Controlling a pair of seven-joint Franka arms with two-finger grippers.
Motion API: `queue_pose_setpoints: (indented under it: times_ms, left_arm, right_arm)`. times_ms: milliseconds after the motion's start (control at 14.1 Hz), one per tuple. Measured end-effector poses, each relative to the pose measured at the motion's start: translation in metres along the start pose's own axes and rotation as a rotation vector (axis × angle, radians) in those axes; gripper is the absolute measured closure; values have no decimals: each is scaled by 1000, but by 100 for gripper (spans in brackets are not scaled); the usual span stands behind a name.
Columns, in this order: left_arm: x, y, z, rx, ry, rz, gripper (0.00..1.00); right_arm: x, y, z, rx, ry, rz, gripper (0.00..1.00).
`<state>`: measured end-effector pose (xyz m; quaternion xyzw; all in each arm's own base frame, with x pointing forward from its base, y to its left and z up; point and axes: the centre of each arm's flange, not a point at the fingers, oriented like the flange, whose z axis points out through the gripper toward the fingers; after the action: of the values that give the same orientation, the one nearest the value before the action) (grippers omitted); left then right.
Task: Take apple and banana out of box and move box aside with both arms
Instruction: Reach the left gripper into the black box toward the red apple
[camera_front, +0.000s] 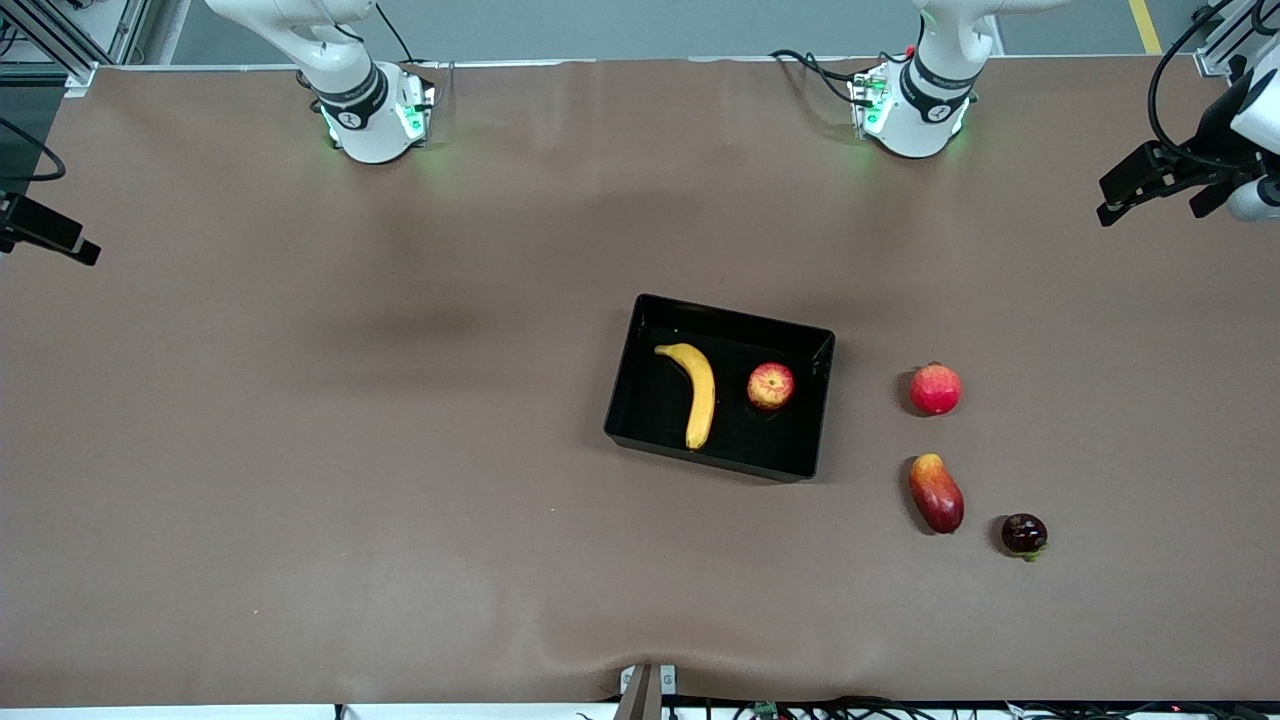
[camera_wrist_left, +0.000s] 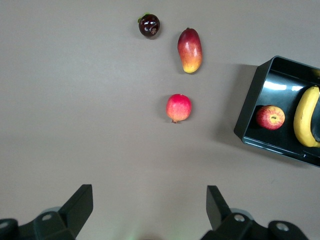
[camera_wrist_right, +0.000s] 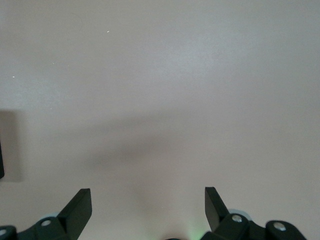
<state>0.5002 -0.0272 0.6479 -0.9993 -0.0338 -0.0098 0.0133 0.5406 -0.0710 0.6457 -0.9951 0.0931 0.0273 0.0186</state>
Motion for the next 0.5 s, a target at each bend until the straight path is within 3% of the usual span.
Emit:
queue_pose_setpoints:
  times_ms: [497]
  left_arm:
    - [15, 13, 25, 4, -49, 23, 0]
  right_arm:
    - [0, 0, 0, 0, 0, 1, 0]
